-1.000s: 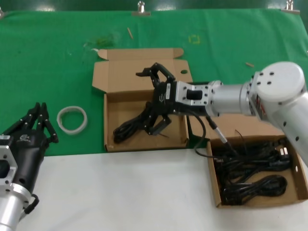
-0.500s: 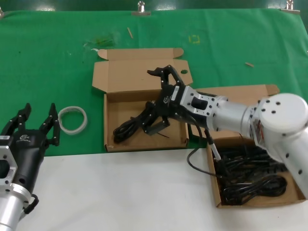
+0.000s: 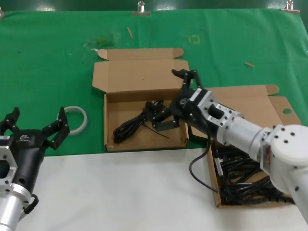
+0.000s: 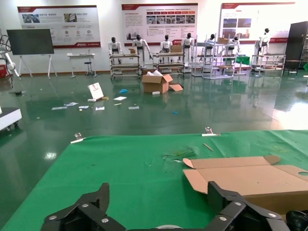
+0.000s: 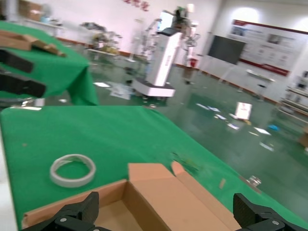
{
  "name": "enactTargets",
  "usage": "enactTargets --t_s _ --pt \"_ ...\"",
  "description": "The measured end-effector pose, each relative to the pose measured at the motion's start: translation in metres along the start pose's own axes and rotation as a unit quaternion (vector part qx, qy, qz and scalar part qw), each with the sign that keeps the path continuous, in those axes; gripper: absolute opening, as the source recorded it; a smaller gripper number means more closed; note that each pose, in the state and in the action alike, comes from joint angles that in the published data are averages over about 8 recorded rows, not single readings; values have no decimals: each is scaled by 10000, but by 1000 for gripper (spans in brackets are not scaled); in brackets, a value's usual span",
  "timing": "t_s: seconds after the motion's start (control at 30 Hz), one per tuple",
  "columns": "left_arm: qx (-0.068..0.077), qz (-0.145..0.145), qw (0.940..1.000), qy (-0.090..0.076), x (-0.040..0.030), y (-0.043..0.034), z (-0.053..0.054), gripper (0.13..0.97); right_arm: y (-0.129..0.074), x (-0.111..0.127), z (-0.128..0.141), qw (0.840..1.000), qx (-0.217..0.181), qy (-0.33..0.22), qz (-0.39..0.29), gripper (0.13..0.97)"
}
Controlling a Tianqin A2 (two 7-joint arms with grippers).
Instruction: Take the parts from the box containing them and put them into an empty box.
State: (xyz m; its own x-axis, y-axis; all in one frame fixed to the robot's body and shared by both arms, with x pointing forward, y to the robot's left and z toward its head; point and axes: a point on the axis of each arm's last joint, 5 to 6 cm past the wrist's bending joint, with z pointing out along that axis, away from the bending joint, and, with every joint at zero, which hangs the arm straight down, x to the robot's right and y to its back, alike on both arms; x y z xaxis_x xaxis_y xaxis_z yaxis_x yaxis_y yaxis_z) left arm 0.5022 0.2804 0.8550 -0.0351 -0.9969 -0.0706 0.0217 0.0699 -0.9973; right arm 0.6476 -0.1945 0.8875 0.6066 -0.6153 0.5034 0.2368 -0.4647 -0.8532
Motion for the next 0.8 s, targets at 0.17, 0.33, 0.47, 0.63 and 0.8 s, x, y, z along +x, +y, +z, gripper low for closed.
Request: enactTargets --t_s 0.17,0.33,0.47,0.63,0.8 --pt "0 0 10000 0 0 0 0 668 65 -75 -135 9988 -13 364 331 966" --pt "0 0 10000 0 0 0 0 775 126 -144 -283 9952 -34 736 651 966" --pt "0 0 10000 0 0 0 0 832 171 -194 -411 9905 -56 1039 900 966" --pt "0 1 10000 0 0 0 0 898 221 -252 -579 9827 -89 1416 1191 966" --pt "0 1 10000 0 0 0 0 935 265 -306 -762 9725 -125 1804 1471 966"
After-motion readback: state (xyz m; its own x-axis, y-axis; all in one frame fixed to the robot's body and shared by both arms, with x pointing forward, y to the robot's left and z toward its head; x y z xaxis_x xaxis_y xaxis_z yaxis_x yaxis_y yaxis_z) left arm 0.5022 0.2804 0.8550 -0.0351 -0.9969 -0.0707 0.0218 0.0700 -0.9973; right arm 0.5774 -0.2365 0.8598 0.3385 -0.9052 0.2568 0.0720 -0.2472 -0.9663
